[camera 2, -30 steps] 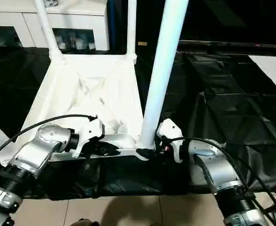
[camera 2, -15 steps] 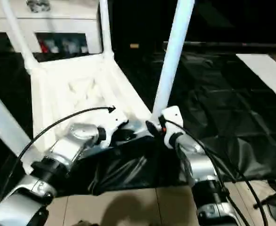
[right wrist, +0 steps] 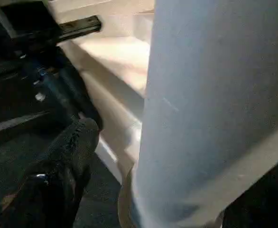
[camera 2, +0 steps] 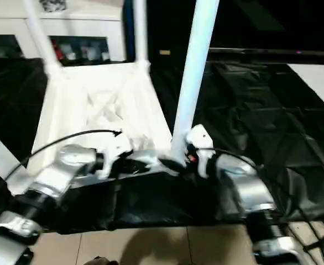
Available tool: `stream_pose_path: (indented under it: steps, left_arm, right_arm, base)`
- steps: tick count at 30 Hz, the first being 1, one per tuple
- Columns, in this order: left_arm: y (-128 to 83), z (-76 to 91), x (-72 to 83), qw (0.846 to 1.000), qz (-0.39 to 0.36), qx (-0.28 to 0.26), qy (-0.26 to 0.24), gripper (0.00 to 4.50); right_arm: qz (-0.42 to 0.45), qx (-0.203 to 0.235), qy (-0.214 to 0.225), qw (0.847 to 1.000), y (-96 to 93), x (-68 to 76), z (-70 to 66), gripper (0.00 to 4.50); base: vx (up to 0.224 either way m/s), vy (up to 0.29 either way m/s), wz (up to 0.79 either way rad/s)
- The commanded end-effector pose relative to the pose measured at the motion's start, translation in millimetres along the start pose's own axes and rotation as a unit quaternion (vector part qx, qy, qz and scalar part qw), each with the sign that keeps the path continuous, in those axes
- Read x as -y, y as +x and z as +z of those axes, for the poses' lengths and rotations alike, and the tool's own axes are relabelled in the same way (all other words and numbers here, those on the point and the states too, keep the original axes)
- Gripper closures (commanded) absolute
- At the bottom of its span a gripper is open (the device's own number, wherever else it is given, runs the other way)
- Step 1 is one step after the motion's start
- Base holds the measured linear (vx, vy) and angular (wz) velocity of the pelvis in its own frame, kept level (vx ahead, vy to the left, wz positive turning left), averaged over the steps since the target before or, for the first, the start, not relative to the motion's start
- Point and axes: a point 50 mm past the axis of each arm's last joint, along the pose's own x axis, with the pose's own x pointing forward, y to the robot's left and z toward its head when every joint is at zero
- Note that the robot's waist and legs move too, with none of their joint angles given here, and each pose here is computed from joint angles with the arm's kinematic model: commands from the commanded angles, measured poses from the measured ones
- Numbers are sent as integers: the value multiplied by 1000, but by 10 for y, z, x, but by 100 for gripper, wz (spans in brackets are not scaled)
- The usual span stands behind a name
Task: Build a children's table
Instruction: Rotate leg to tighten
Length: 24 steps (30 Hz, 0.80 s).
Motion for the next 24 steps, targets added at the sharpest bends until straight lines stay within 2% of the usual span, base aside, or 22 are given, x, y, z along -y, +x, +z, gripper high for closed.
stream_pose_path:
  steps: [1,2,4,11,16,22,24]
  left_arm:
    - [60,74,66,999,-40,21,17,450]
    - [17,47,70,998,-57,13,19,450]
    - [-12,29,72,997,-67,7,21,450]
    - [-79,-6,63,996,-84,-4,21,450]
    - [-102,-10,49,996,-85,-6,23,450]
    - [-100,-31,62,996,-90,-3,15,450]
    - [-12,-35,11,999,-36,-7,6,450]
  right_arm:
    - [46,-17,-13,999,23,-89,-31,56]
    - [62,-42,-22,997,-5,-85,-83,56]
    - [68,-55,-25,996,-23,-71,-114,72]
    - [76,-61,-24,995,-34,-36,-122,126]
    - [77,-59,-22,995,-24,-23,-117,168]
    - [95,-44,-5,994,17,-54,-119,177]
    - [79,-29,21,996,88,-74,-152,178]
  base:
    - [0,0,0]
    - [0,0,0]
    - [0,0,0]
    - [0,0,0]
    - [0,0,0]
    - [0,0,0]
    - [0,0,0]
